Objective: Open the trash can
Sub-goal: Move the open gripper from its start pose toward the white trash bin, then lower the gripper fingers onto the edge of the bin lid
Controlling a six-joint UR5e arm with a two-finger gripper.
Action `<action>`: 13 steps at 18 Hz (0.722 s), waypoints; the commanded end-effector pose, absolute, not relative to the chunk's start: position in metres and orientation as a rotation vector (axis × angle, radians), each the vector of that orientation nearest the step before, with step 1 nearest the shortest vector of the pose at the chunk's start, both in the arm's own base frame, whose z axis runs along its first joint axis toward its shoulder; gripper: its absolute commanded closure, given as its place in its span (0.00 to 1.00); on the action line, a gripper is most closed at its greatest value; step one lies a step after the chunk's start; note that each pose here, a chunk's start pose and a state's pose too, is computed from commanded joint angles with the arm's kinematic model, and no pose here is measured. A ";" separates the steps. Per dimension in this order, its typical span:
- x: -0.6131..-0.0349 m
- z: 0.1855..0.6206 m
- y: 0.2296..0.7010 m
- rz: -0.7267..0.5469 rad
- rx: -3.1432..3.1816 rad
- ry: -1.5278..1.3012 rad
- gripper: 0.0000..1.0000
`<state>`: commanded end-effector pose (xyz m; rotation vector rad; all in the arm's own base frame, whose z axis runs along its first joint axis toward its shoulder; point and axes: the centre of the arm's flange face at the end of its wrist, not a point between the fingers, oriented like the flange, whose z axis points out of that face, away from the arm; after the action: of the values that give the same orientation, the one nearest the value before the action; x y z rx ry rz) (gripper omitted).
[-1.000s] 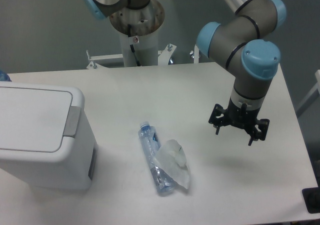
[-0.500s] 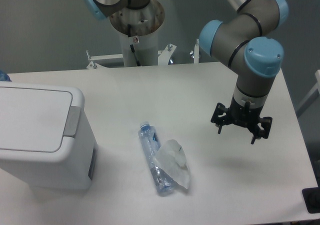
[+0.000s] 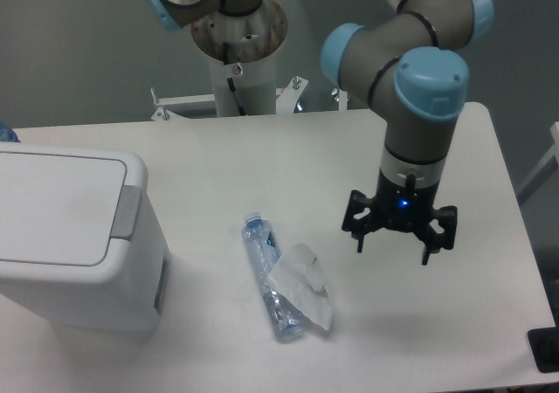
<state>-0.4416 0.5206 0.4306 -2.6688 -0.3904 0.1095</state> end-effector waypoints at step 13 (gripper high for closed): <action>-0.303 0.493 0.563 -0.171 -2.496 -0.454 0.00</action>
<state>-0.3026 0.5627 0.4933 -2.4958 -0.4541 -0.1713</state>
